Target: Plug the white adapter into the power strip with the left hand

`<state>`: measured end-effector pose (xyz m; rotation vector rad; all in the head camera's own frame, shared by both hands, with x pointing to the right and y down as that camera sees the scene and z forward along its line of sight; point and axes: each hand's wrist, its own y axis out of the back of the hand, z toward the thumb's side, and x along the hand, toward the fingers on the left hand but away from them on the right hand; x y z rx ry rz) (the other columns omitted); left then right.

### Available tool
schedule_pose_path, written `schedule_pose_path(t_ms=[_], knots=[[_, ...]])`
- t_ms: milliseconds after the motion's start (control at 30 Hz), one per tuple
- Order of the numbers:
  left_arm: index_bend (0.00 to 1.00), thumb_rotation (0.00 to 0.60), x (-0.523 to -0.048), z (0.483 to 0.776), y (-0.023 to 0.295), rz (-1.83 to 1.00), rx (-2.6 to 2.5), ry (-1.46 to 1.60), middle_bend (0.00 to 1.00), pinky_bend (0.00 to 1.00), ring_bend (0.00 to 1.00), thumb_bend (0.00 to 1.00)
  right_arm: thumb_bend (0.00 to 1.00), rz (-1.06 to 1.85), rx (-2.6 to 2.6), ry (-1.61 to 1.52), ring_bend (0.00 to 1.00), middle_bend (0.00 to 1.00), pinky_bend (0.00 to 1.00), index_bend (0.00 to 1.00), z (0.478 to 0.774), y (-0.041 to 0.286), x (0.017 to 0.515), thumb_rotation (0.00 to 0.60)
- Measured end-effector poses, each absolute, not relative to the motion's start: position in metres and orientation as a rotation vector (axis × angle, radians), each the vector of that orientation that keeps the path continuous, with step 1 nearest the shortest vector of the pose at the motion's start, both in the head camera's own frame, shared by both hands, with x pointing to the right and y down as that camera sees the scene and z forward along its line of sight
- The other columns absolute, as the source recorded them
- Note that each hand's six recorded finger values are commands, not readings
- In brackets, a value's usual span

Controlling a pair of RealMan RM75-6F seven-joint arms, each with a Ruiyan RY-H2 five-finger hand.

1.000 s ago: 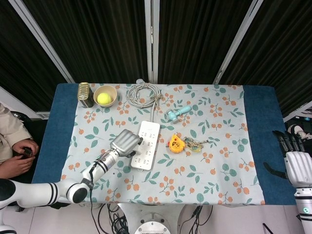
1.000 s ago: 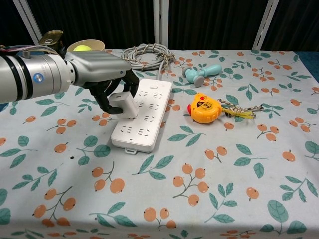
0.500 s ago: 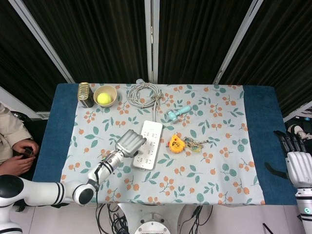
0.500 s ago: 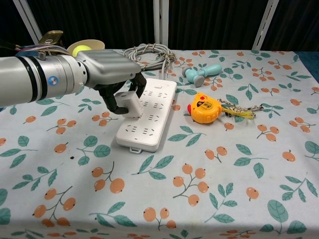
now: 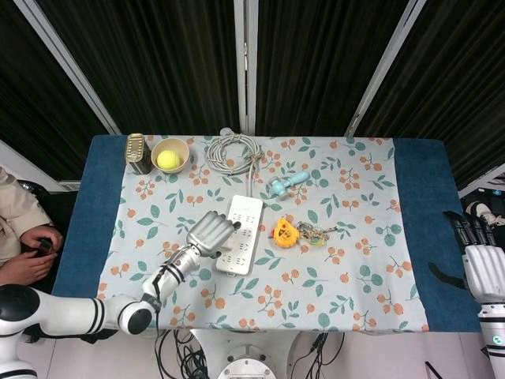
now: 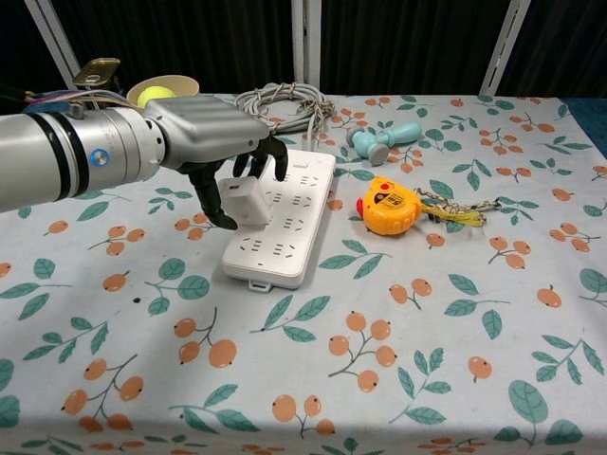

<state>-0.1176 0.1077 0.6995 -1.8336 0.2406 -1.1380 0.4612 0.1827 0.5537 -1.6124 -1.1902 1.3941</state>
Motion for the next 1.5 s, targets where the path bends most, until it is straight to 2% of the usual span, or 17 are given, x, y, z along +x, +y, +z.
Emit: schedule_pose_path(t_ms=[267, 500, 667, 733, 833, 933, 1233, 1400, 1500], knots=[[0.22, 0.6, -0.118, 0.698, 0.106, -1.133, -1.854, 0.261, 0.36, 0.43, 0.3, 0.14, 0.12, 1.394, -1.61, -1.191, 0.0, 0.09, 0.0, 0.07, 0.553, 0.183, 0.461, 0.6], [0.17, 0.6, -0.122, 0.69, 0.101, -1.13, -1.893, 0.319, 0.31, 0.32, 0.24, 0.13, 0.12, 1.393, -1.612, -1.189, 0.0, 0.09, 0.0, 0.07, 0.553, 0.182, 0.461, 0.6], [0.2, 0.6, -0.125, 0.677, 0.097, -1.096, -1.992, 0.471, 0.32, 0.3, 0.24, 0.14, 0.12, 1.389, -1.614, -1.184, 0.0, 0.09, 0.0, 0.07, 0.553, 0.182, 0.46, 0.6], [0.28, 0.6, -0.127, 0.672, 0.095, -1.069, -2.076, 0.581, 0.36, 0.39, 0.29, 0.19, 0.12, 1.385, -1.615, -1.181, 0.0, 0.09, 0.0, 0.07, 0.553, 0.181, 0.46, 0.6], [0.4, 0.6, -0.13, 0.666, 0.094, -1.015, -2.233, 0.767, 0.47, 0.57, 0.44, 0.29, 0.12, 1.379, -1.615, -1.178, 0.0, 0.09, 0.0, 0.07, 0.552, 0.181, 0.458, 0.6], [0.49, 0.6, -0.132, 0.664, 0.094, -0.943, -2.421, 0.974, 0.56, 0.65, 0.51, 0.37, 0.12, 1.379, -1.61, -1.17, 0.0, 0.09, 0.0, 0.07, 0.551, 0.18, 0.458, 0.6], [0.72, 0.6, -0.124, 0.669, 0.104, -0.646, -2.985, 1.593, 0.8, 0.79, 0.74, 0.41, 0.12, 1.385, -1.558, -1.13, 0.0, 0.09, 0.0, 0.07, 0.537, 0.174, 0.458, 0.6], [0.75, 0.6, -0.11, 0.68, 0.116, -0.484, -3.203, 1.855, 0.84, 0.81, 0.78, 0.42, 0.12, 1.391, -1.546, -1.131, 0.0, 0.09, 0.0, 0.07, 0.535, 0.174, 0.459, 0.6], [0.76, 0.6, -0.104, 0.685, 0.124, -0.443, -3.256, 1.908, 0.84, 0.81, 0.78, 0.42, 0.12, 1.396, -1.547, -1.132, 0.0, 0.09, 0.0, 0.07, 0.535, 0.174, 0.46, 0.6]])
